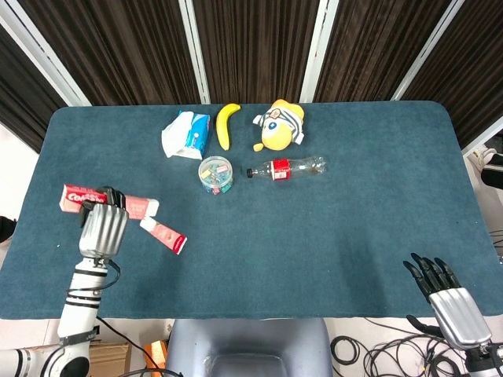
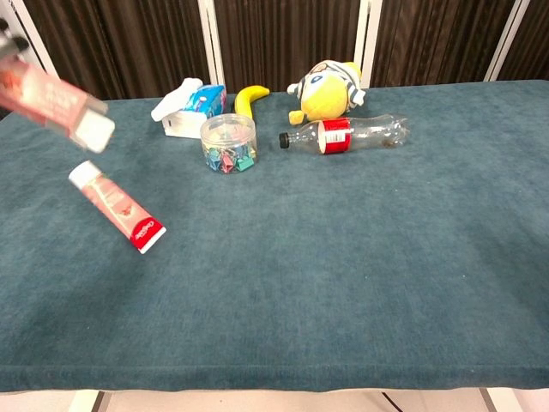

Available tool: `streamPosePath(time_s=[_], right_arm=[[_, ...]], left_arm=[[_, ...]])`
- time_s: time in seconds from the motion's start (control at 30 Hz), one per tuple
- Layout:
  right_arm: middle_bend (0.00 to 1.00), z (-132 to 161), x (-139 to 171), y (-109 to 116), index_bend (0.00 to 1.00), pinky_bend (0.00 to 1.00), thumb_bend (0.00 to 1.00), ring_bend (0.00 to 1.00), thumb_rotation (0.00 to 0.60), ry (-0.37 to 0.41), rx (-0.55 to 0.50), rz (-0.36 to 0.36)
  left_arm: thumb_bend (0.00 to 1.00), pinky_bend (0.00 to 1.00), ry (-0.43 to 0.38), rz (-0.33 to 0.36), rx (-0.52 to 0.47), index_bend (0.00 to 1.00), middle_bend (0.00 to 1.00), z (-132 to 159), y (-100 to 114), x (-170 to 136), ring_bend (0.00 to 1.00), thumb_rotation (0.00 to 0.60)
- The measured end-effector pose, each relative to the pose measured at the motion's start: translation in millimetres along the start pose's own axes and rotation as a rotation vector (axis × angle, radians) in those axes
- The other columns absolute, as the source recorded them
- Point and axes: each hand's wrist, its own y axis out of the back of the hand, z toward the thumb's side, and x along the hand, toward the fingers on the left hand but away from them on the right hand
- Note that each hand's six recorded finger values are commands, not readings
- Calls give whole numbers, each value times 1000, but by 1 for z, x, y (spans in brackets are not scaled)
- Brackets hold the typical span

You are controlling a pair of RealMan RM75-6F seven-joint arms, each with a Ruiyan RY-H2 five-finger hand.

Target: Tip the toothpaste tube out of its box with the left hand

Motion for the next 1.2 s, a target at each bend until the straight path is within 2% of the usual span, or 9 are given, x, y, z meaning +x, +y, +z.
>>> streamPosePath(time_s=[0.13,0.23,0.33,0.47,0.6,0.77,0.9,1.07,1.2], right_arm=[[0,0,0,-1,12,68,95,46,600,0,3,5],[0,1,-1,-2,12,68,95,46,600,-1,6,8],[0,1,-1,-2,12,68,95,46,600,-1,8,10],[0,2,-1,-4,12,68,95,46,600,3,9,19],[0,1,-1,-4,12,68,95,46,600,4,10,25],[0,0,-3,-2,12,68,95,46,600,-7,10,17],[0,-1,-3,-1,12,68,95,46,600,-7,6,14],[0,-2,-3,-1,14,68,95,46,600,-17,7,12],[0,-3,-3,0,17,68,95,46,600,-24,6,6]], left_arm=[[406,924,84,50,8,504,557,-17,-6,3,886,600],[405,925,58,23,-71,506,562,-15,-10,-2,886,600],[404,927,-36,-30,-228,508,564,-2,-10,-14,886,600],[403,928,-205,-107,-446,507,560,25,-14,-36,886,600],[402,928,-320,-175,-580,501,550,51,-24,-55,886,600],[398,923,-385,-263,-650,370,464,78,-45,-66,867,600],[351,883,-391,-306,-716,210,344,88,-55,-68,793,600],[303,901,-358,-341,-757,29,203,90,-68,-70,741,600],[290,847,-361,-376,-785,0,120,88,-70,-76,652,600]])
